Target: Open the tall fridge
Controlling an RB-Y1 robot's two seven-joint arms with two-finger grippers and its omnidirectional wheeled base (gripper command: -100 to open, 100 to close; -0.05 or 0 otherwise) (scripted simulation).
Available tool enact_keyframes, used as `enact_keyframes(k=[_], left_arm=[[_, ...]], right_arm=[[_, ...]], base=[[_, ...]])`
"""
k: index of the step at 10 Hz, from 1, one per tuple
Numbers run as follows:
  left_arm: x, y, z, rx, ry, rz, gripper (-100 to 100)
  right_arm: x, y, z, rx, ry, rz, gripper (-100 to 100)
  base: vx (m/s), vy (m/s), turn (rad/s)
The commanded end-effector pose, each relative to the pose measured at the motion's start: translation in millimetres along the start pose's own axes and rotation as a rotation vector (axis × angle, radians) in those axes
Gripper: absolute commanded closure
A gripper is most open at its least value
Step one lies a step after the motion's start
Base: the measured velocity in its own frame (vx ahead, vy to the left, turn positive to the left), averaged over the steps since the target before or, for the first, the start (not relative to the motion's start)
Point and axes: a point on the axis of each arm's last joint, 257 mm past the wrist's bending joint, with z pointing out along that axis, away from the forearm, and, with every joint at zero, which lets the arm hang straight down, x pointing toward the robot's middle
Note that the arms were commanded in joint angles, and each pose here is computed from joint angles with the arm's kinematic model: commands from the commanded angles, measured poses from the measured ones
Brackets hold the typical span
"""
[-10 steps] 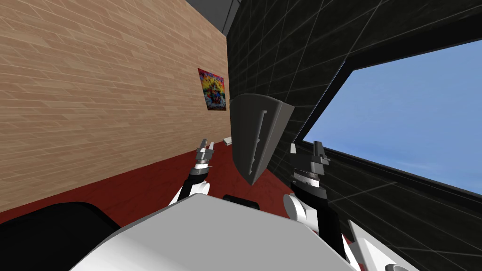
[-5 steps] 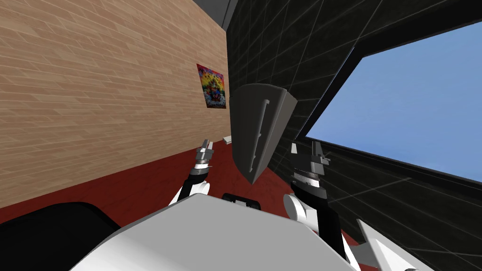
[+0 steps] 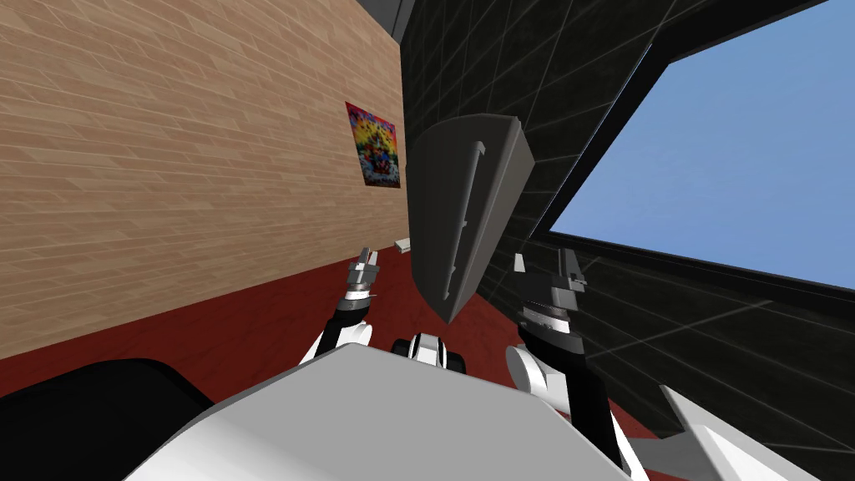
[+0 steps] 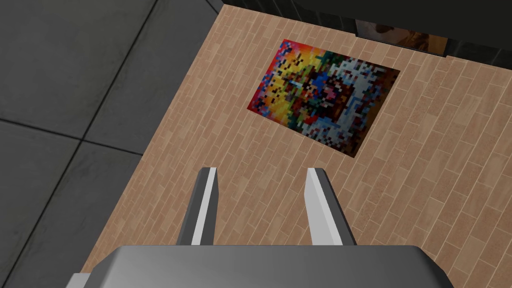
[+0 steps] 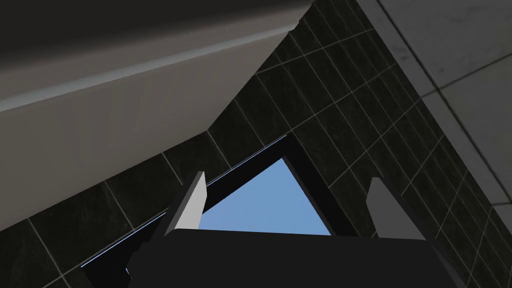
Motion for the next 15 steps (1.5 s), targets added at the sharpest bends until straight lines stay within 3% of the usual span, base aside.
enact_keyframes(k=[1, 7, 11, 15], left_arm=[[0.0, 0.0, 0.0, 0.000, 0.000, 0.000, 0], [0.0, 0.0, 0.0, 0.000, 0.000, 0.000, 0], [0.0, 0.0, 0.0, 0.000, 0.000, 0.000, 0], [0.0, 0.0, 0.0, 0.000, 0.000, 0.000, 0]], right_arm=[[9.1, 13, 4.1, -0.033, 0.075, -0.119, -100], [34.7, 51, 10.2, -0.186, 0.243, -0.528, -100], [46.7, 59, 9.3, -0.253, 0.304, -0.719, -100], [62.5, 68, 6.2, -0.366, 0.384, -0.992, -100]], base=[[0.013, 0.017, -0.033], [0.011, 0.029, -0.049], [0.002, 0.025, -0.033], [0.009, 0.028, -0.043]])
